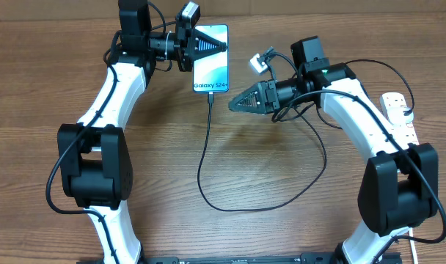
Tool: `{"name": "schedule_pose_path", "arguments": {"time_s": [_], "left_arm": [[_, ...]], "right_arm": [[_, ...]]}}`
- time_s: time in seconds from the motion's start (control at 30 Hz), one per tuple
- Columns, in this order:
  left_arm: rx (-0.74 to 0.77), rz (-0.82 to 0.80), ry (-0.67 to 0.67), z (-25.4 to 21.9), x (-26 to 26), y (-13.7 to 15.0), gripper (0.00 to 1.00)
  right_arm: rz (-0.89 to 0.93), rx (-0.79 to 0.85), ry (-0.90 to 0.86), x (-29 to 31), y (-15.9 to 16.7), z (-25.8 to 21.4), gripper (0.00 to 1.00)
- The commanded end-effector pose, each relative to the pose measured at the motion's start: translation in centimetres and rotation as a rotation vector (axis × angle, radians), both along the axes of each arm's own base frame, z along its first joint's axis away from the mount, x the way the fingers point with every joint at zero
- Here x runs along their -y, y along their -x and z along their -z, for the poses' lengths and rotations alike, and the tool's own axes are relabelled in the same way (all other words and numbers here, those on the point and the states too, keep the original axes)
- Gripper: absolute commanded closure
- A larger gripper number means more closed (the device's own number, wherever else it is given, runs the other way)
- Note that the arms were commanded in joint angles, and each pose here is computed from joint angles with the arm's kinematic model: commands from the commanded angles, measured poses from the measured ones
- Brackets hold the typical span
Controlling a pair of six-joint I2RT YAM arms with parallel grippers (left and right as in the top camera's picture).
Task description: Plug charger to phone and switch on socket
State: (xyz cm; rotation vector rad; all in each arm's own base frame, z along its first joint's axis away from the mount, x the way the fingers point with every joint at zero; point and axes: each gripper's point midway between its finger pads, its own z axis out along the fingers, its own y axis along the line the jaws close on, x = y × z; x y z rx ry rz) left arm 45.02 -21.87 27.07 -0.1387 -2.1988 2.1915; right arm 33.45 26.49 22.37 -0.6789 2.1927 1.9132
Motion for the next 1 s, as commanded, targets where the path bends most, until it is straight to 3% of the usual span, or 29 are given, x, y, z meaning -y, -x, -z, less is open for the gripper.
{"name": "schedule_pose_path", "arguments": {"time_s": [0.0,0.37,0.73,0.97], "left_arm": [[-0.007,-0.002,-0.002,-1.1,0.1,0.2,0.96],[-0.014,-0.095,-0.016,-0.9,-2.0,-1.5,0.96],[0.008,-0.122,-0.021,-0.8,-2.3,-2.1,0.96],[0.008,-0.110,-0.017,-0.9,-2.3,-1.8,0.96]], "right_arm": [[-0.036,-0.032,-0.033,-1.6,0.7,-1.8,0.51],[0.025,-0.056,-0.024,-3.4,-1.6,-3.3,0.54],[0.035,-0.076,-0.032,-4.5,-2.0,-4.2,0.58],[0.066,-0.071,-0.023,-5.0,-2.5,-4.3,0.71]]}}
